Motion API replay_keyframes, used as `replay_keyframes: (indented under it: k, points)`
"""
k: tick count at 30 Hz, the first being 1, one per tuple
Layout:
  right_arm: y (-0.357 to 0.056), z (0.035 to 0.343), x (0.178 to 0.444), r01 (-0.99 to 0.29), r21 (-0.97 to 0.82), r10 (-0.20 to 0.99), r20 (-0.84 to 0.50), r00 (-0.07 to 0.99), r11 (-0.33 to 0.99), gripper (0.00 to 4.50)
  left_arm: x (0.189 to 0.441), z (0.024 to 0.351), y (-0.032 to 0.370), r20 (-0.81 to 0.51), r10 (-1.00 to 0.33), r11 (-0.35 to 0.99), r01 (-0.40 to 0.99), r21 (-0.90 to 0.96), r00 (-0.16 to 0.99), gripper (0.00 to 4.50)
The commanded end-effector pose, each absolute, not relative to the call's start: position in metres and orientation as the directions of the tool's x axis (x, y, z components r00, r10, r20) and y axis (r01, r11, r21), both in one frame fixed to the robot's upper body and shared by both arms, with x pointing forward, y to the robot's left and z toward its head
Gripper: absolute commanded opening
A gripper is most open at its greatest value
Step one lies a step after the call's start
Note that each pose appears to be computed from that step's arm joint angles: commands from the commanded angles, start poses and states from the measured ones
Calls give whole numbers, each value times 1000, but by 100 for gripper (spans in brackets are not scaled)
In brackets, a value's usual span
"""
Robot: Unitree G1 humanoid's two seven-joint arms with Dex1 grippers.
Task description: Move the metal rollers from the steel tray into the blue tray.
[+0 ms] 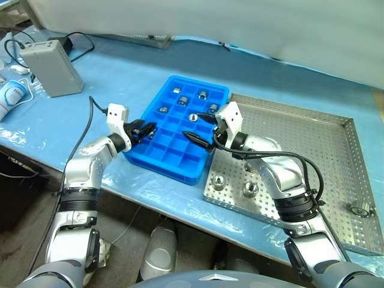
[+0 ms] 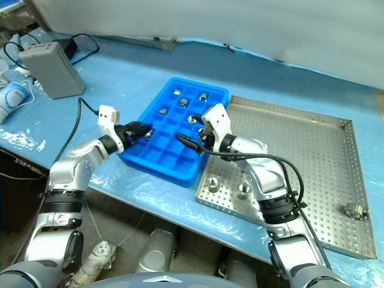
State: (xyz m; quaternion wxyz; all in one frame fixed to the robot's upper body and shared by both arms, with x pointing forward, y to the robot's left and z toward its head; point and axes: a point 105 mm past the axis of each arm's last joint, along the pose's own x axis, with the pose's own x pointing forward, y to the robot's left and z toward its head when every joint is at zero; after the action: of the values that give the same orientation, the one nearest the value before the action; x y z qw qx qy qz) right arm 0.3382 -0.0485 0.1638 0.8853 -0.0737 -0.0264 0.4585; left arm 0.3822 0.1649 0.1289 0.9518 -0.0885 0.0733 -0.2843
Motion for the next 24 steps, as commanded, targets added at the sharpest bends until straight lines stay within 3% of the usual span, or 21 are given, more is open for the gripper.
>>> replay_keyframes:
  k: [1,5,10,16,20,24]
  points:
    - [-49,178,335,-798,-191,817,33,576,571,421,386,148,169,-44,-549,827,534,-174,835,345]
    - [-52,177,336,-788,-202,808,29,589,581,421,386,166,159,0,-604,787,596,-158,797,345]
    - [-72,179,335,-746,-212,767,28,641,631,421,377,196,126,59,-782,613,782,-109,621,345]
    - [-125,199,328,-591,-187,615,108,781,785,421,403,211,73,16,-894,448,894,-3,448,345]
    - [-148,198,316,-492,-182,515,111,850,851,421,404,201,30,-85,-953,286,956,57,290,345]
    - [-159,193,296,-397,-175,419,112,901,901,421,388,183,-4,-192,-977,85,995,60,95,345]
